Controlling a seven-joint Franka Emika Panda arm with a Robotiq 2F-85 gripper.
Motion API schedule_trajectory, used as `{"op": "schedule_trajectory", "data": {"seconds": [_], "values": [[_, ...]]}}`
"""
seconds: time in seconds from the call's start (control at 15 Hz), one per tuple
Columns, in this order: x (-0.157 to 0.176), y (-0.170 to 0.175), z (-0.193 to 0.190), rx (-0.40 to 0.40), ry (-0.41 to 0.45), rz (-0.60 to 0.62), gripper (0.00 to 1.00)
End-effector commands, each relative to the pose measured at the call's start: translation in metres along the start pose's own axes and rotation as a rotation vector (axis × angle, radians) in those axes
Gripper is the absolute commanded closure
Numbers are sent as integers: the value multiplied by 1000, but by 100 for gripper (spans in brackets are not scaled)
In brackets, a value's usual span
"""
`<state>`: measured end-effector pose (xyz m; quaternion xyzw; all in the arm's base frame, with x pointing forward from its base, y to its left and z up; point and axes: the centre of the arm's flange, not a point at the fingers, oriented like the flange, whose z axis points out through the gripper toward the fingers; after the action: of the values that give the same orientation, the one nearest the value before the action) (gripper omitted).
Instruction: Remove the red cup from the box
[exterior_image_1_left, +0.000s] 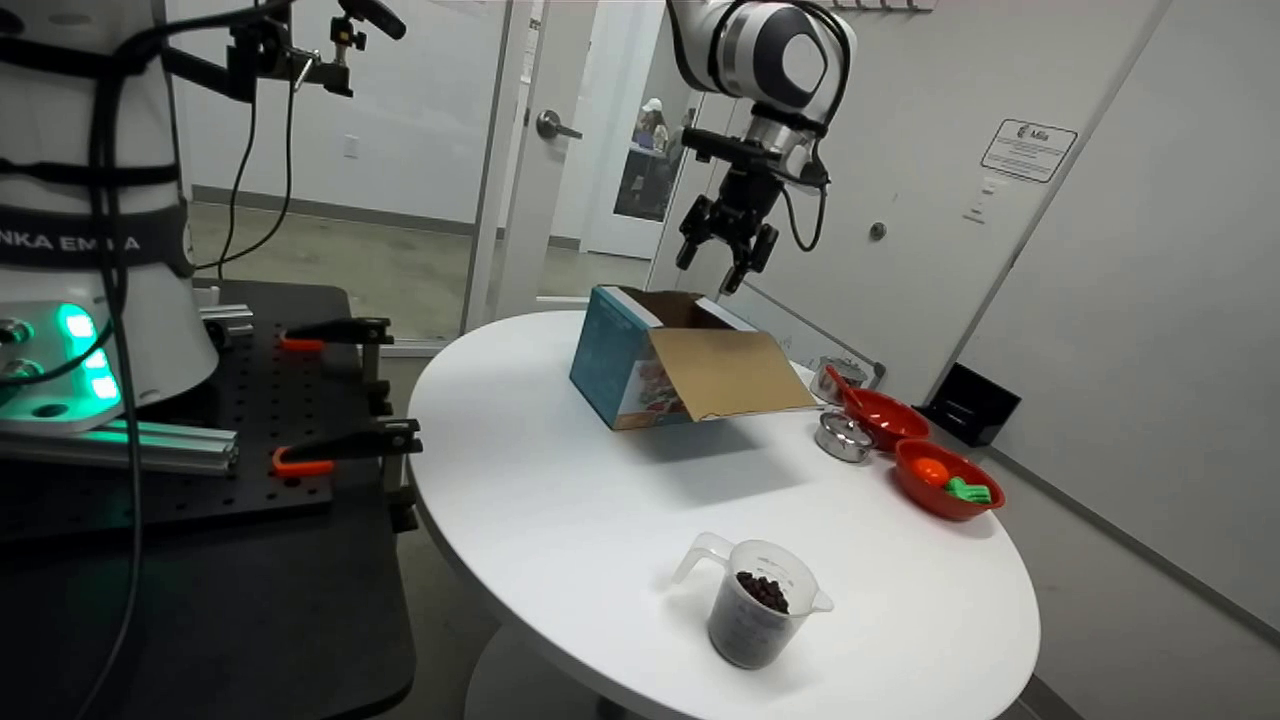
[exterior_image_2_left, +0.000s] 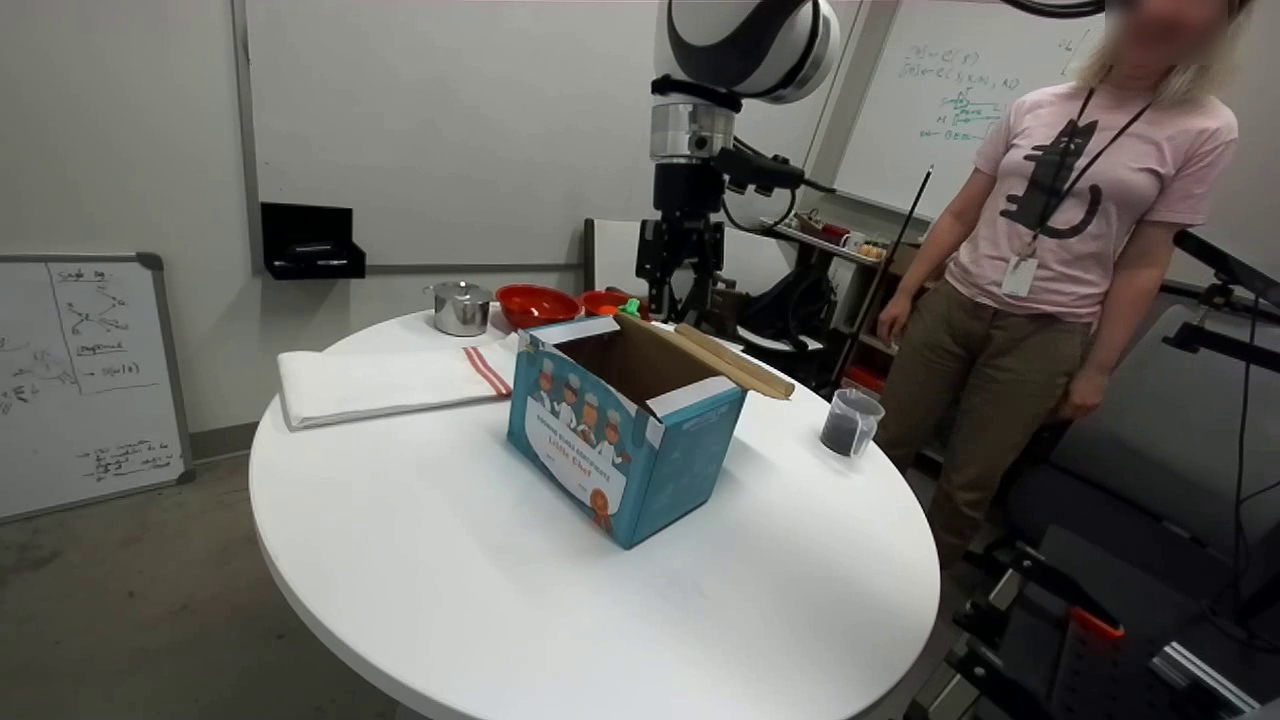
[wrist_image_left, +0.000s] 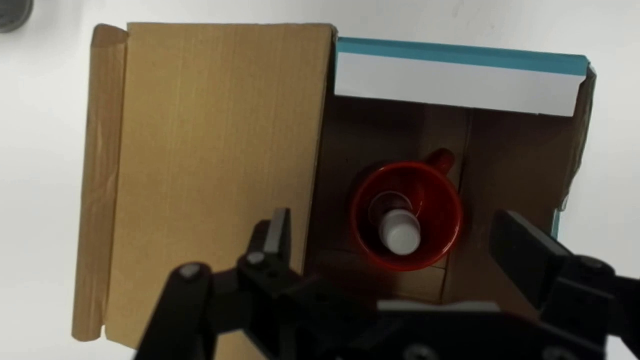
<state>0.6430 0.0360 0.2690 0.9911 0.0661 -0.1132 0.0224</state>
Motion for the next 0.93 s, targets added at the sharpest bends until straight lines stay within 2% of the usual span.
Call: {"op": "schedule_trajectory", "data": {"seconds": [0.0,0.4,0.67,0.87], "values": [[30,0,14,-11,-27,-14,0],[65,4,42,-9,-70,-5,0],[88,2,56,50,-69,47,0],[92,1,64,82,-93,51,0]]}}
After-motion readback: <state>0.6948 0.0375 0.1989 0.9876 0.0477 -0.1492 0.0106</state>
